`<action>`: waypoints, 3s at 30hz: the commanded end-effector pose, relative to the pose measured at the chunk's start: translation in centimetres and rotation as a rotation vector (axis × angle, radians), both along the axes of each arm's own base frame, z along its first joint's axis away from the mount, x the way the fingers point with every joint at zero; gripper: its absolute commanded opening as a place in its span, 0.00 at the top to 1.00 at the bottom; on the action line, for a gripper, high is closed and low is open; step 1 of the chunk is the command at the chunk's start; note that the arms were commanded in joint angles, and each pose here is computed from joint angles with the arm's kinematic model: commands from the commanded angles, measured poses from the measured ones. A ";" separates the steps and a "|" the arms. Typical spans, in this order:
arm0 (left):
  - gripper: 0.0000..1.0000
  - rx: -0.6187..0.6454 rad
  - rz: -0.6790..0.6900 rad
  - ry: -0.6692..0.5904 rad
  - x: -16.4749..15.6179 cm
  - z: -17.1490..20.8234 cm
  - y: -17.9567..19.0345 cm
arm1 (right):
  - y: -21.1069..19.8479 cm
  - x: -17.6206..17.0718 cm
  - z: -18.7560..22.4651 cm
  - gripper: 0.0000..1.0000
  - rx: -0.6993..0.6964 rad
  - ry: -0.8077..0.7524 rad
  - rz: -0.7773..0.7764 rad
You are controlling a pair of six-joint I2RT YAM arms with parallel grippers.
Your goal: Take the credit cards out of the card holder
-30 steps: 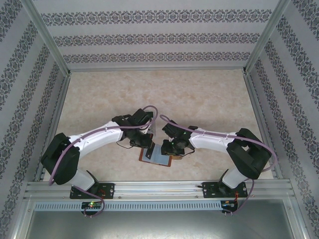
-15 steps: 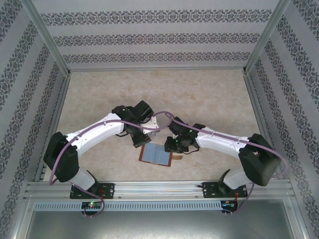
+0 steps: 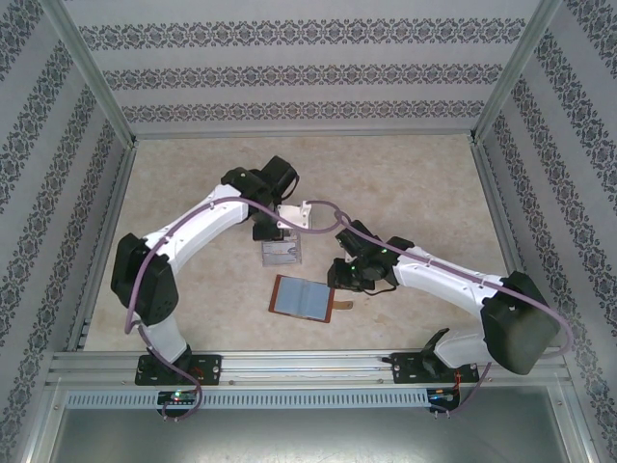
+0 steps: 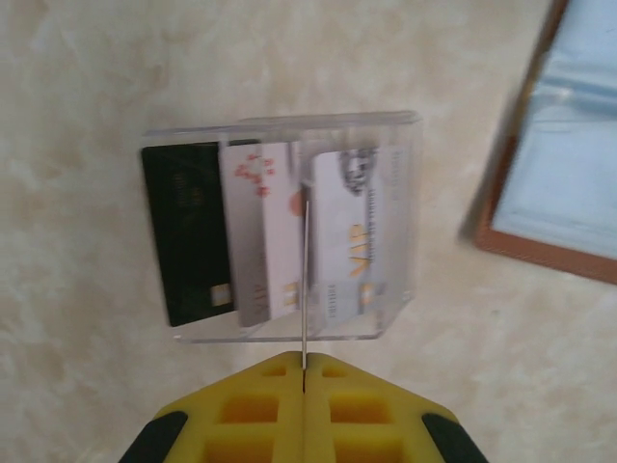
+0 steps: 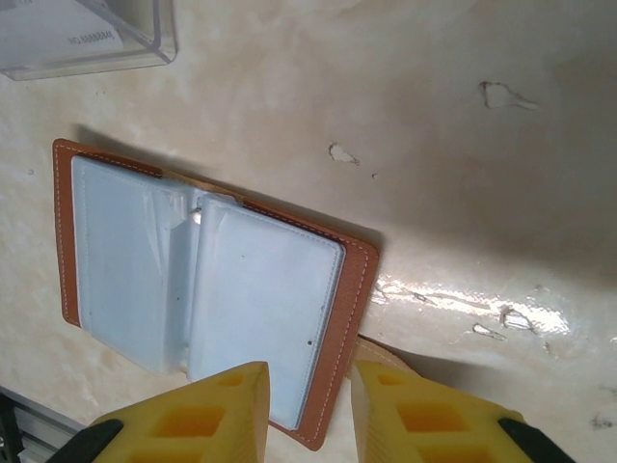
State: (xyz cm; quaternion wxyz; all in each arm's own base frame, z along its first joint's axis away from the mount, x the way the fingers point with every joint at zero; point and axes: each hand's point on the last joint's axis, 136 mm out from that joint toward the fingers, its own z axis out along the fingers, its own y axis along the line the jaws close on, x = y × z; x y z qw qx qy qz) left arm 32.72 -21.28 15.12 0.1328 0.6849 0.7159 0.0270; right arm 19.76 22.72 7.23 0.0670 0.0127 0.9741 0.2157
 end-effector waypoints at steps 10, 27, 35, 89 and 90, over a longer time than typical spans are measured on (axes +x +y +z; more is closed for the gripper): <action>1.00 0.055 -0.063 0.044 4.2 -1.1 -0.4 | -1.8 0.6 0.2 0.69 -0.024 -0.016 -0.031; 1.00 0.075 0.030 0.187 5.2 -3.1 -0.8 | -2.8 0.3 -0.2 0.69 -0.026 -0.007 -0.057; 0.70 0.044 0.107 0.120 7.4 -1.6 -0.5 | -3.0 0.3 0.3 0.69 -0.023 -0.023 -0.060; 0.00 -0.839 1.266 -0.711 5.7 -4.1 22.0 | -23.3 19.6 4.3 0.02 -0.458 -0.957 -0.293; 0.00 -0.870 1.256 -0.733 5.8 -3.9 22.1 | -23.3 19.8 4.7 0.02 -0.455 -0.992 -0.301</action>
